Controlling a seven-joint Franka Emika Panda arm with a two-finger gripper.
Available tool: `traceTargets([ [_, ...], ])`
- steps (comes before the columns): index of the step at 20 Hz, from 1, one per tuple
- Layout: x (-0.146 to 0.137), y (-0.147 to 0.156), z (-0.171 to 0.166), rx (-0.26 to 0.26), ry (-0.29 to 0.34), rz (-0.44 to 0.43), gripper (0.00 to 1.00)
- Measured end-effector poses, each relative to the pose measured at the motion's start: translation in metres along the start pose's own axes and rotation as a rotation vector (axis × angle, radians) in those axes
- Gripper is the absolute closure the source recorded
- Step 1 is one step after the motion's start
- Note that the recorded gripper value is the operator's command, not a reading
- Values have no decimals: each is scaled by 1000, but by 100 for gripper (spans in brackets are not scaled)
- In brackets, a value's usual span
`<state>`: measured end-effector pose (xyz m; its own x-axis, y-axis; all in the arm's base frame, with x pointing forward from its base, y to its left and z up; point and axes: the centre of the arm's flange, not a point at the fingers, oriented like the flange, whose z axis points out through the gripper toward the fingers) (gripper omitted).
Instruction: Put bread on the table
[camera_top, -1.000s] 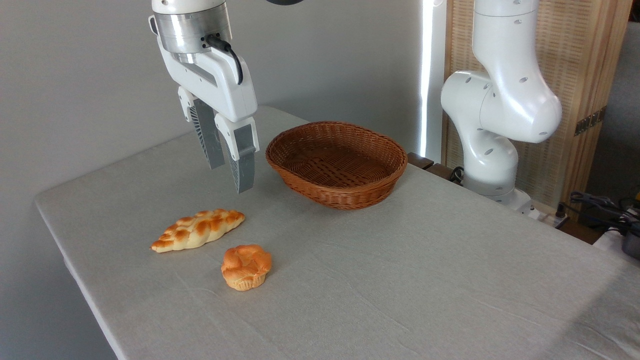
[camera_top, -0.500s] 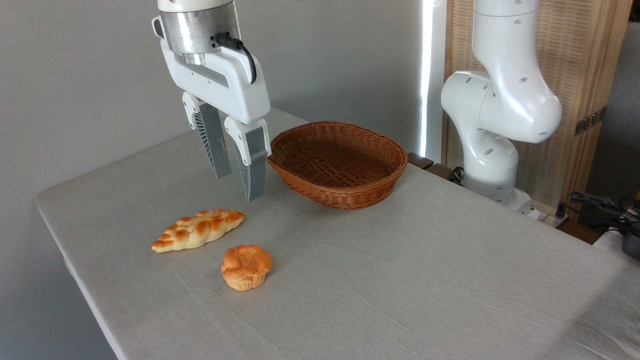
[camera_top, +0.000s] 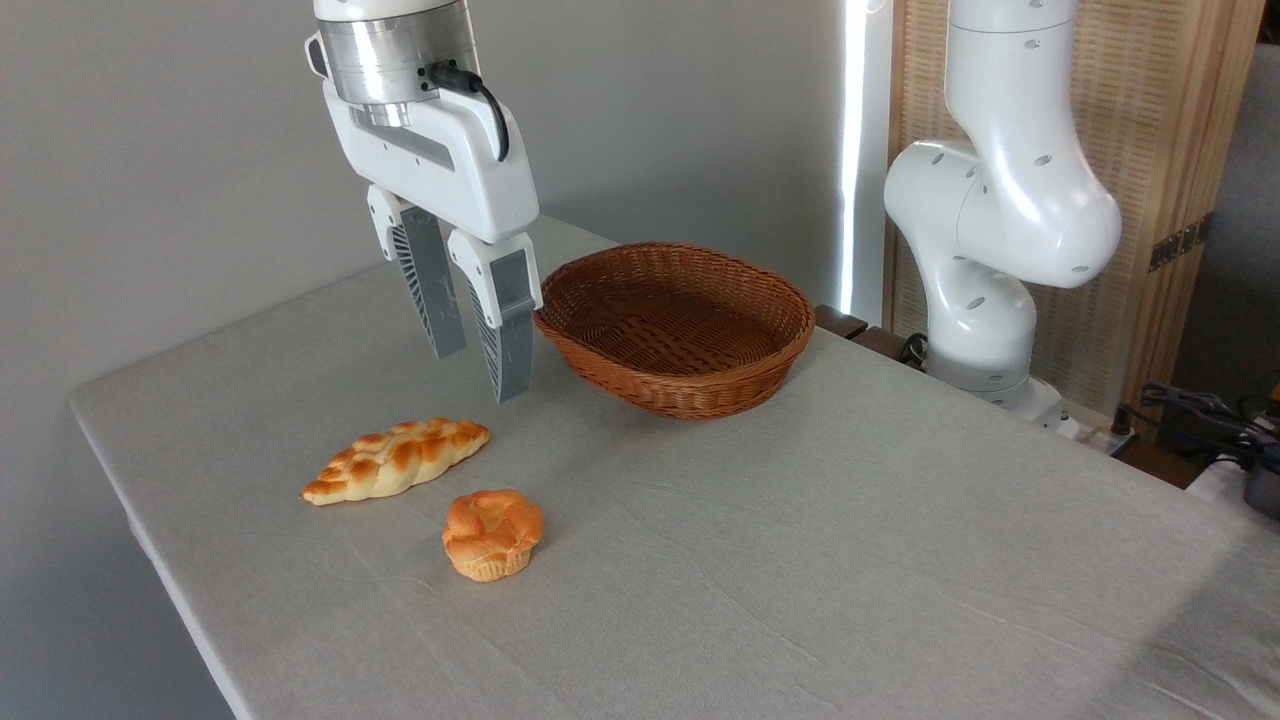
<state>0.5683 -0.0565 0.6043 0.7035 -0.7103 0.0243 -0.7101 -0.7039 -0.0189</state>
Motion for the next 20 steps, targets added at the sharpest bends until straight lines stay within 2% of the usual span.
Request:
traceTargets([
  [20, -6, -8, -1, -14, 17, -23, 0],
])
